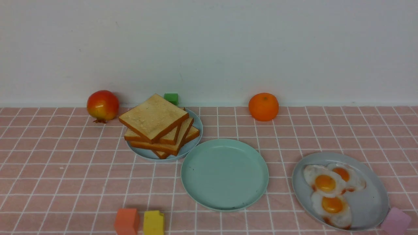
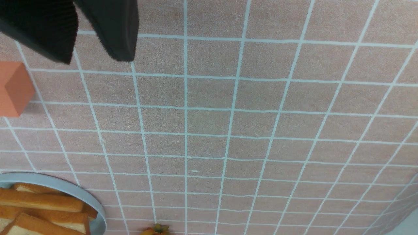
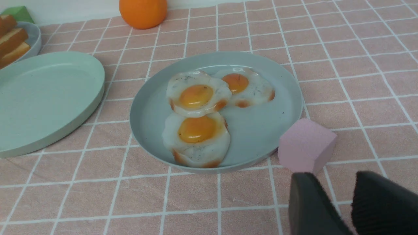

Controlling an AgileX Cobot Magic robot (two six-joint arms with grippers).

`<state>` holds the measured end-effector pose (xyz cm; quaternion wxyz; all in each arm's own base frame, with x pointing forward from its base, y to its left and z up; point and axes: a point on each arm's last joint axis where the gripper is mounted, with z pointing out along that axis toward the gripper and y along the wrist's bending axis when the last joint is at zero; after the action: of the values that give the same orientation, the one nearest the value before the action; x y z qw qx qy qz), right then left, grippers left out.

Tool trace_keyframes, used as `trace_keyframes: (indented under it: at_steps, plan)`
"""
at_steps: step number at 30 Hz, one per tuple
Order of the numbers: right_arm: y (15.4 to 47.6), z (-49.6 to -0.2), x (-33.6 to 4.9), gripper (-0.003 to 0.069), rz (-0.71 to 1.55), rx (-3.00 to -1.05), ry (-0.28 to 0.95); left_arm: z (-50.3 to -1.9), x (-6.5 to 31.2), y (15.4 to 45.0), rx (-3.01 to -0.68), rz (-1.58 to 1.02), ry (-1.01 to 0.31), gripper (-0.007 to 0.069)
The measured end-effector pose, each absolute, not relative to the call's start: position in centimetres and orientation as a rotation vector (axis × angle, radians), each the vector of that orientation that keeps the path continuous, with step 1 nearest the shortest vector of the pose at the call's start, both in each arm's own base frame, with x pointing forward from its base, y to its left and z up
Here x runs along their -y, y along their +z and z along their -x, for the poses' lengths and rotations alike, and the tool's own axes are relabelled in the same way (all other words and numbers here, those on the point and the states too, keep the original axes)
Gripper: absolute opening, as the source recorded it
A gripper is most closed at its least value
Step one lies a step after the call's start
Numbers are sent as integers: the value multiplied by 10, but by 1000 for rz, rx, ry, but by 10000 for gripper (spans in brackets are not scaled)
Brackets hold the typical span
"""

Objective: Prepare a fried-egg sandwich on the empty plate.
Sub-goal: Use the left arm to grab a slice of bread

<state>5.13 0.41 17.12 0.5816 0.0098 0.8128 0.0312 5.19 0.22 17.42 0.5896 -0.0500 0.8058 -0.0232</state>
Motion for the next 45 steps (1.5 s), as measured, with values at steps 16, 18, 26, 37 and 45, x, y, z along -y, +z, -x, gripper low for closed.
trace_keyframes:
  at_steps: [16, 18, 26, 37, 45]
  plan:
    - [171, -51, -4, 239, -23, -1899, 73, -52, -2, 174, -1876, 116, -54, 240]
    - [171, -51, -4, 239, -23, -1899, 73, -52, -2, 174, -1876, 116, -54, 240]
    - [171, -51, -4, 239, -23, -1899, 73, -52, -2, 174, -1876, 116, -54, 240]
    - [171, -51, -4, 239, -23, -1899, 73, -52, -2, 174, -1876, 109, -45, 240]
    - [171, -51, -4, 239, -22, -1898, 72, -52, -3, 174, -1873, 103, -35, 240]
